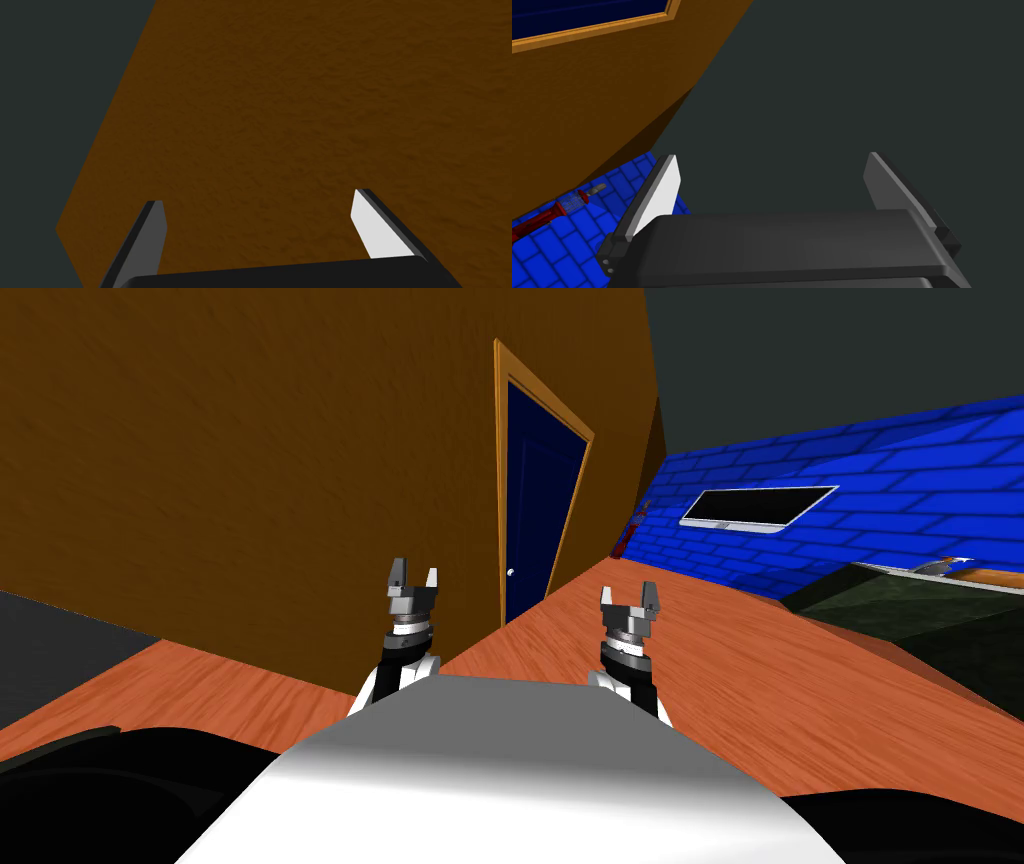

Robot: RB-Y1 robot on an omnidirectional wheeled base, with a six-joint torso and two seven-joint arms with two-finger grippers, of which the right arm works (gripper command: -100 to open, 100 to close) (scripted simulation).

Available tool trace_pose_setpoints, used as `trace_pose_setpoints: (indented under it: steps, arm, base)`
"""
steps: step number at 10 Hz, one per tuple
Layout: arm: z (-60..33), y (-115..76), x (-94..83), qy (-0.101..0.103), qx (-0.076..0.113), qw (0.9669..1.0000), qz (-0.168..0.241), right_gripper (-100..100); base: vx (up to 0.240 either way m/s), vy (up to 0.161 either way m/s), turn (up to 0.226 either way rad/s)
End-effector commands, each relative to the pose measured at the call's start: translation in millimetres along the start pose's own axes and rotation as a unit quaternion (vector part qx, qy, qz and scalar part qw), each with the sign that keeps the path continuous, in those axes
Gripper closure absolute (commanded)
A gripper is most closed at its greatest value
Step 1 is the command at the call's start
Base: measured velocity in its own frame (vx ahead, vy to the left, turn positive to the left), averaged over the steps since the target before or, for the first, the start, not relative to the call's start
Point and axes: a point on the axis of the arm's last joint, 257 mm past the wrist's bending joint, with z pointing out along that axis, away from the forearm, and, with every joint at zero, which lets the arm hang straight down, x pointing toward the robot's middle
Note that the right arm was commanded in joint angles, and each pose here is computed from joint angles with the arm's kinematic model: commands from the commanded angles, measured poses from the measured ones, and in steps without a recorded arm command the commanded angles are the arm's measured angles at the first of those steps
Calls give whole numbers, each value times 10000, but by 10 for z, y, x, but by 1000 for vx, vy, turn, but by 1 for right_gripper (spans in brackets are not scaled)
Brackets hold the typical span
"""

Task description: Pull the door open

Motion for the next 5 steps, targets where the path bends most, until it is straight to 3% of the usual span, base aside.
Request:
trace_pose_setpoints:
  steps: [1,5]
  arm:
    - [-29,-98,17,60,79,9998,-169,-100]
    - [-125,-379,63,241,297,9971,-661,-100]
  base:
    - [54,9,62]
    - [114,9,67]
